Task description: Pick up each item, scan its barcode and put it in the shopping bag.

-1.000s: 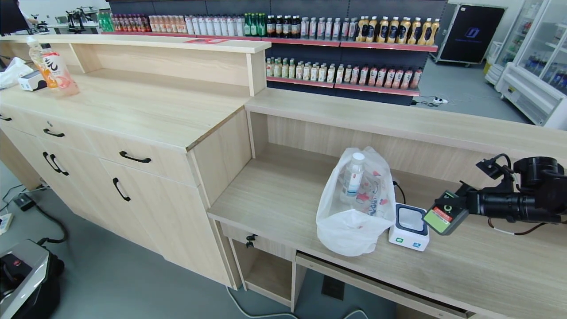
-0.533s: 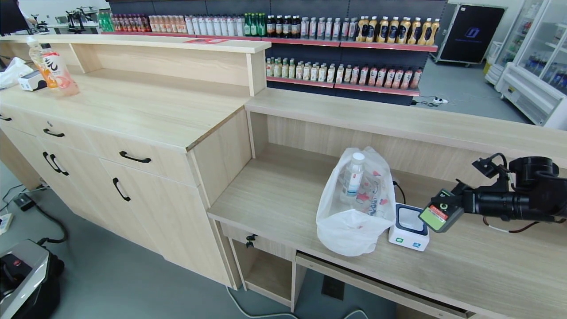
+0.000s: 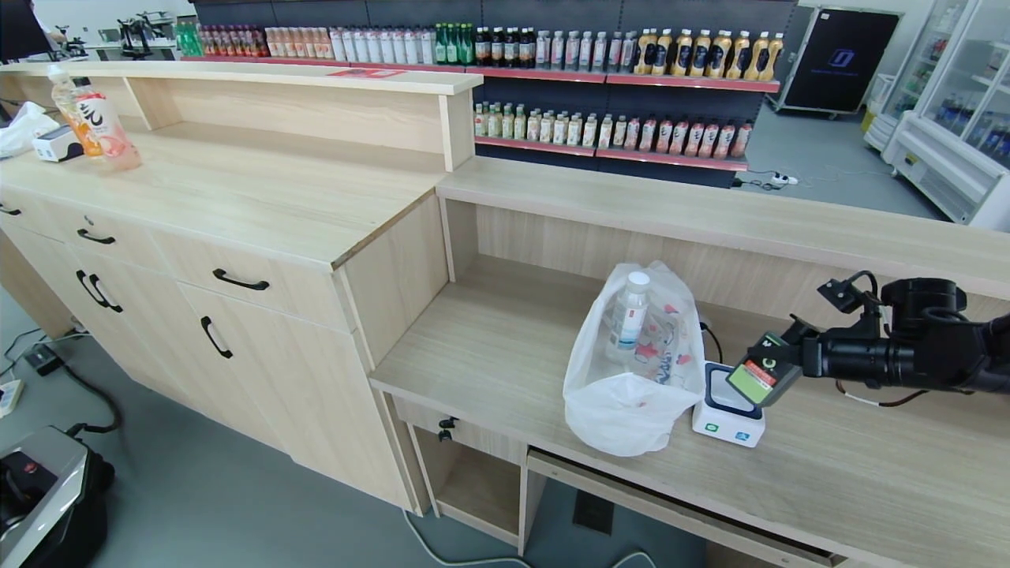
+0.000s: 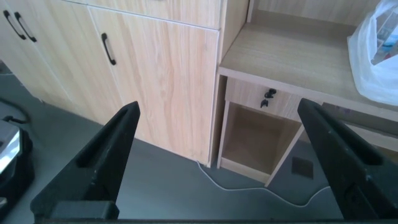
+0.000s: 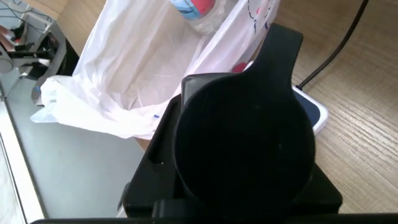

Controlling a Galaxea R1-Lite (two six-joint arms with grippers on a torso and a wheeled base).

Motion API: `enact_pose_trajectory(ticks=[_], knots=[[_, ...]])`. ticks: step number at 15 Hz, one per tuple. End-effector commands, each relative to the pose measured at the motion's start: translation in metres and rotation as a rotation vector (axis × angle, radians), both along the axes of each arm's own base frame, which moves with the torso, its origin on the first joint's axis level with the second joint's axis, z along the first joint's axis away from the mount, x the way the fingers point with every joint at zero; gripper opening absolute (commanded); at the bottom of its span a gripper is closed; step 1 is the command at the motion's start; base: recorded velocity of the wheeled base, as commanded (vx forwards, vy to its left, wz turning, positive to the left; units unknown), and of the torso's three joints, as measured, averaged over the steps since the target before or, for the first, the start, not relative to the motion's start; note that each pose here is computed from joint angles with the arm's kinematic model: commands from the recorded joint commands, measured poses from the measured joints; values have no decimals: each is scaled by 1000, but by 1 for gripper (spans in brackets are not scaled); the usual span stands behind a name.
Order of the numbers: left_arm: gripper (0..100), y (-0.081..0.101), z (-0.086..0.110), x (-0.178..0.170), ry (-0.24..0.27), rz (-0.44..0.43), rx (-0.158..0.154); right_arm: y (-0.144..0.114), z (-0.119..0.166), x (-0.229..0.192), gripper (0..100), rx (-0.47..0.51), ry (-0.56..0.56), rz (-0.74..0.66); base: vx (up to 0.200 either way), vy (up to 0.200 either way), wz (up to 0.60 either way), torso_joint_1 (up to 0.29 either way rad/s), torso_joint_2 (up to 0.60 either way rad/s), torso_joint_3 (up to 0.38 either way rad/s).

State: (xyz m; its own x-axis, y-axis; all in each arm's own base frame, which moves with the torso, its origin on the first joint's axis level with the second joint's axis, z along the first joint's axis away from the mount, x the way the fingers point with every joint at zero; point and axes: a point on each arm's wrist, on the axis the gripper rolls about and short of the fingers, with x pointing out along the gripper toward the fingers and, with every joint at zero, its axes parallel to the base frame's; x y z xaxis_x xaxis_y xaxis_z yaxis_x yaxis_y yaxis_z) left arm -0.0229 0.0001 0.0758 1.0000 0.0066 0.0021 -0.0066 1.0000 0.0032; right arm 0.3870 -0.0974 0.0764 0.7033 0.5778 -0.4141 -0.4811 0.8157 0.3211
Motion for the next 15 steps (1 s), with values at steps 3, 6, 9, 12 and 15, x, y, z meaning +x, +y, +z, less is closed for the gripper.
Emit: enact_pose_trajectory(ticks=[3, 6, 9, 12, 15], knots=[[100, 0, 0, 0, 1, 1, 0, 2, -7, 2, 0, 0, 17, 2, 0, 0, 0, 0, 0, 0], [100, 0, 0, 0, -1, 1, 0, 2, -11, 3, 0, 1, 25, 0, 0, 0, 0, 0, 0, 0], [100, 0, 0, 0, -1, 1, 0, 1, -11, 3, 0, 0, 28, -5, 0, 0, 0, 0, 0, 0], [100, 0, 0, 0, -1, 1, 0, 1, -10, 2, 0, 0, 28, -5, 0, 0, 0, 0, 0, 0], [100, 0, 0, 0, 1, 1, 0, 6, 37, -15, 0, -10, -38, -26, 0, 0, 0, 0, 0, 0]])
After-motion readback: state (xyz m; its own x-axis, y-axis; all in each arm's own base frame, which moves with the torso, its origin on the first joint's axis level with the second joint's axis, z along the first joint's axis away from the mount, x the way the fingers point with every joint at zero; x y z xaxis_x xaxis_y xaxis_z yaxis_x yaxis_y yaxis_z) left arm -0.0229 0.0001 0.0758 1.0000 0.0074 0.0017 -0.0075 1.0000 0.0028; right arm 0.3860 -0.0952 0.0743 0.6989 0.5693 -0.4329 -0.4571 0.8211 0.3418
